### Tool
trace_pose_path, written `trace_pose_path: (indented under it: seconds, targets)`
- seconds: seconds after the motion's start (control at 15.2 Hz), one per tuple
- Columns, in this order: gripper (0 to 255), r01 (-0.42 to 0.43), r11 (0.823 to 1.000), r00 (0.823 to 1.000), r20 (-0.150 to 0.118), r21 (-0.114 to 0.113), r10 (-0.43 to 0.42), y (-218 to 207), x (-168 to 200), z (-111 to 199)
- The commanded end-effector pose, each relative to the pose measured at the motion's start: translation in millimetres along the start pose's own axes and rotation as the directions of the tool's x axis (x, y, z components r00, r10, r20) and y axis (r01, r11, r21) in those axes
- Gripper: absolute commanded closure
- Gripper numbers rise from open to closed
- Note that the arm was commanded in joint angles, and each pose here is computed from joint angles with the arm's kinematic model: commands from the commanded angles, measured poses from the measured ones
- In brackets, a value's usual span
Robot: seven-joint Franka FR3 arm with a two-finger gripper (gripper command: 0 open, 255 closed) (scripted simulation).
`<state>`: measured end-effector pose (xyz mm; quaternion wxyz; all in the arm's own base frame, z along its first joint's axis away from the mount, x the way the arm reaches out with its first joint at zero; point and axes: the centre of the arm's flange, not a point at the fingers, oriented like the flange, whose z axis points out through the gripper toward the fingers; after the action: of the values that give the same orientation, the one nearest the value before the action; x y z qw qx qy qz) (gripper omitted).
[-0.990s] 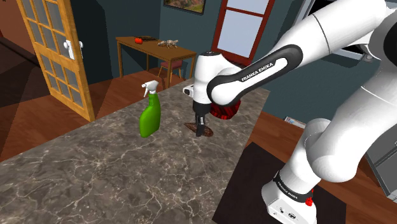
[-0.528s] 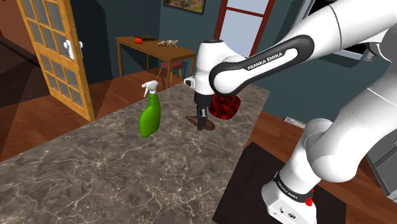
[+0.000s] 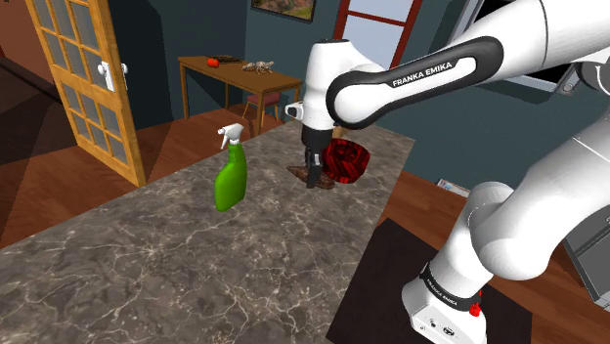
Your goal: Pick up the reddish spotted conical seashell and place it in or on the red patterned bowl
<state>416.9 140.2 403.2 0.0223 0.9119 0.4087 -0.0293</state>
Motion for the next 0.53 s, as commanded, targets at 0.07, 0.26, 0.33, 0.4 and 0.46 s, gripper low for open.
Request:
trace_pose_path:
  seconds: [0.07,0.26,0.33,0.4,0.46]
  targets:
    - [255,0.000,1.000,1.000,0.000,0.000,0.000,0,0,-17]
    - [255,0.000,1.000,1.000,0.000,0.000,0.000,0,-2,-32]
    - [255,0.000,1.000,1.000,0.000,0.000,0.000,0,-2,-38]
    - [255,0.000,1.000,1.000,0.000,0.000,0.000,0,-2,-43]
    - [255,0.000,1.000,1.000,0.000,0.000,0.000,0,-3,-48]
